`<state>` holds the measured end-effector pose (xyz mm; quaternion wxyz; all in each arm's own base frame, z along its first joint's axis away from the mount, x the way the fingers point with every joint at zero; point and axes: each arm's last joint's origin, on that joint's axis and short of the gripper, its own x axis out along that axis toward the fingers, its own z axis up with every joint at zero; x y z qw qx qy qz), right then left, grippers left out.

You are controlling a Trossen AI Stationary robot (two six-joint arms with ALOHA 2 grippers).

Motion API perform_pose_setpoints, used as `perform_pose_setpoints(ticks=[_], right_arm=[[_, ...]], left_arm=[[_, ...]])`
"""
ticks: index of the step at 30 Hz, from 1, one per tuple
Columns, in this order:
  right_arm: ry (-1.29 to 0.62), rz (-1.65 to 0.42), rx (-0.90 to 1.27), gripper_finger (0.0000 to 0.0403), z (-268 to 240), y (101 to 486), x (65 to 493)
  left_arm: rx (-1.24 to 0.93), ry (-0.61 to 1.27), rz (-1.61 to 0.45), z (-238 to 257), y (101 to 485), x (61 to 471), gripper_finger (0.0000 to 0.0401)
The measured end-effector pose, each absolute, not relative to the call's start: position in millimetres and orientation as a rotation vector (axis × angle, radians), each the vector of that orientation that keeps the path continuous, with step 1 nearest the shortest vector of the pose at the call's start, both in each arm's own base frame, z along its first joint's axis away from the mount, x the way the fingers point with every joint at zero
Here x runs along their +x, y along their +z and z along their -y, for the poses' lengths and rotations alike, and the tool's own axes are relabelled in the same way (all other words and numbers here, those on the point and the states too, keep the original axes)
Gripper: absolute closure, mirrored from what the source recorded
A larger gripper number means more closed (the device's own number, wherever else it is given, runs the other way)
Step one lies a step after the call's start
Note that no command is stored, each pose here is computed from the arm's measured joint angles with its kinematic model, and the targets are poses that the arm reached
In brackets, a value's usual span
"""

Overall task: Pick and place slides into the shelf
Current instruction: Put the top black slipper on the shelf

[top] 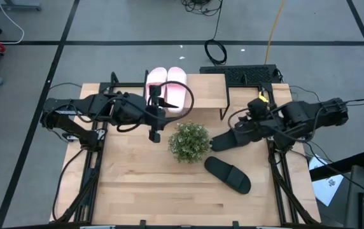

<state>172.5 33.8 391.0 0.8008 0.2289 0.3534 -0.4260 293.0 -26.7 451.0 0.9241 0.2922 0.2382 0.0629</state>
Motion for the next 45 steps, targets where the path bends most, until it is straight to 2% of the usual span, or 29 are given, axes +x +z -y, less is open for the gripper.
perform_pose_setpoints(ticks=[8, 14, 20, 24, 28, 37, 42, 45], right_arm=[[-0.933, -0.820, 0.685, 0.0229, -29, 371, 144], [-1.035, -0.885, 0.799, 0.0229, -24, 329, 121], [-1.043, -0.819, 0.902, 0.0229, -20, 285, 109], [-0.936, -0.717, 0.996, 0.0229, -22, 266, 115], [-0.824, -0.665, 0.996, 0.0230, -26, 254, 128], [-0.710, -0.756, 0.785, 0.0263, -35, 242, 158], [-0.676, -0.862, 0.820, 0.0287, -35, 234, 167], [-0.628, -0.834, 0.837, 0.0295, -33, 236, 173]], left_arm=[[0.615, 0.205, -0.505, 24, 451, 292, 0.0226], [0.616, 0.210, -0.507, 24, 451, 292, 0.0226], [0.642, 0.207, -0.512, 23, 451, 292, 0.0226], [0.639, 0.223, -0.517, 18, 451, 293, 0.0226], [0.628, 0.248, -0.524, 11, 451, 293, 0.0226], [0.609, 0.298, -0.540, -4, 451, 293, 0.0226], [0.600, 0.311, -0.542, -7, 451, 293, 0.0226], [0.600, 0.311, -0.542, -7, 451, 293, 0.0226]])
